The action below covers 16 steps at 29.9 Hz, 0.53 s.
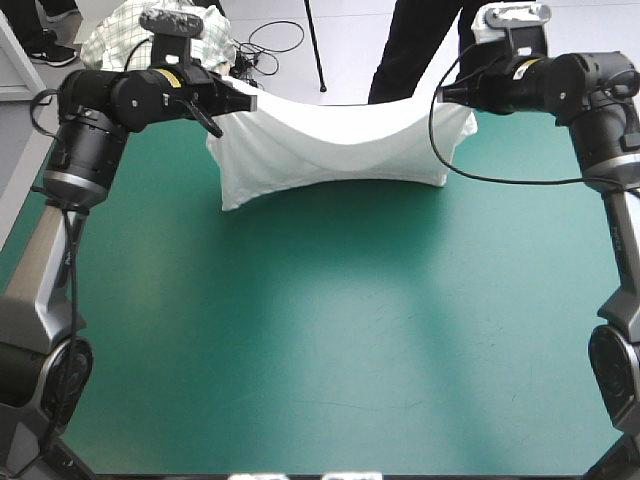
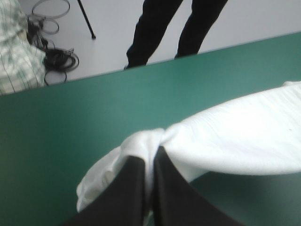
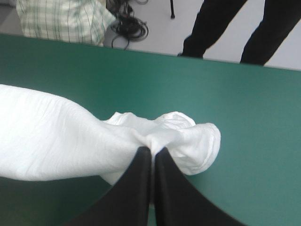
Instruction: Fold the cloth
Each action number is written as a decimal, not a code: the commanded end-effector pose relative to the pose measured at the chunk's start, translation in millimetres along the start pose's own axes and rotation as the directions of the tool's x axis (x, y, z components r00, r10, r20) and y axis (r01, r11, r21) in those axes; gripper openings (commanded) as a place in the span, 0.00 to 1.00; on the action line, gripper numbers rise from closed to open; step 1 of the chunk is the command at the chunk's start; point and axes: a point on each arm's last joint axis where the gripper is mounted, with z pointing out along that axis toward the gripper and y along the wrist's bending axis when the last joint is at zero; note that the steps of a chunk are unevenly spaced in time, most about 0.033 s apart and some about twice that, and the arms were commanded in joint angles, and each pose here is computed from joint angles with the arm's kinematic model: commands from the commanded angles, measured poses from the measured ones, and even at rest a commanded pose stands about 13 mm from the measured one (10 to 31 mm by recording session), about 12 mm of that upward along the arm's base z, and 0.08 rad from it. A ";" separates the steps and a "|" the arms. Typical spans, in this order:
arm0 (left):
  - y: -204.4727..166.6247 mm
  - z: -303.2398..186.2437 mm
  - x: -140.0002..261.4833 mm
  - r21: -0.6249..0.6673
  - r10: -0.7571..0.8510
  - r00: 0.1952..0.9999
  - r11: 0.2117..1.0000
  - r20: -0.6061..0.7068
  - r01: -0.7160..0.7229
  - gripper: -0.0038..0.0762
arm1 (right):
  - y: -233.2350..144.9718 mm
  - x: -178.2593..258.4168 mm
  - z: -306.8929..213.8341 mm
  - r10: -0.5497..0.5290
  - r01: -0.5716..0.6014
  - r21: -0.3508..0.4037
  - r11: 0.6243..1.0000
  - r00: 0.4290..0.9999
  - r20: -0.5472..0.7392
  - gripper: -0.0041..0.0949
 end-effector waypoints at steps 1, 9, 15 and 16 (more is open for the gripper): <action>0.5 1.7 7.2 -0.005 -0.004 1.000 1.000 0.002 0.004 0.04 | -3.4 10.1 0.1 -0.006 0.006 0.004 1.000 1.000 -0.026 0.02; -7.8 22.8 69.6 0.077 -0.044 0.955 0.995 -0.292 0.069 0.04 | -7.0 69.5 30.9 0.026 -0.030 -0.008 1.000 0.947 -0.321 0.02; -27.0 8.1 109.7 0.115 -0.010 0.924 0.992 -0.382 0.058 0.04 | 1.4 95.1 17.9 0.014 -0.023 -0.019 1.000 0.923 -0.385 0.02; -30.4 5.5 118.4 0.118 0.003 0.916 0.992 -0.402 0.048 0.04 | 1.7 99.4 14.9 0.015 -0.025 -0.019 1.000 0.920 -0.392 0.02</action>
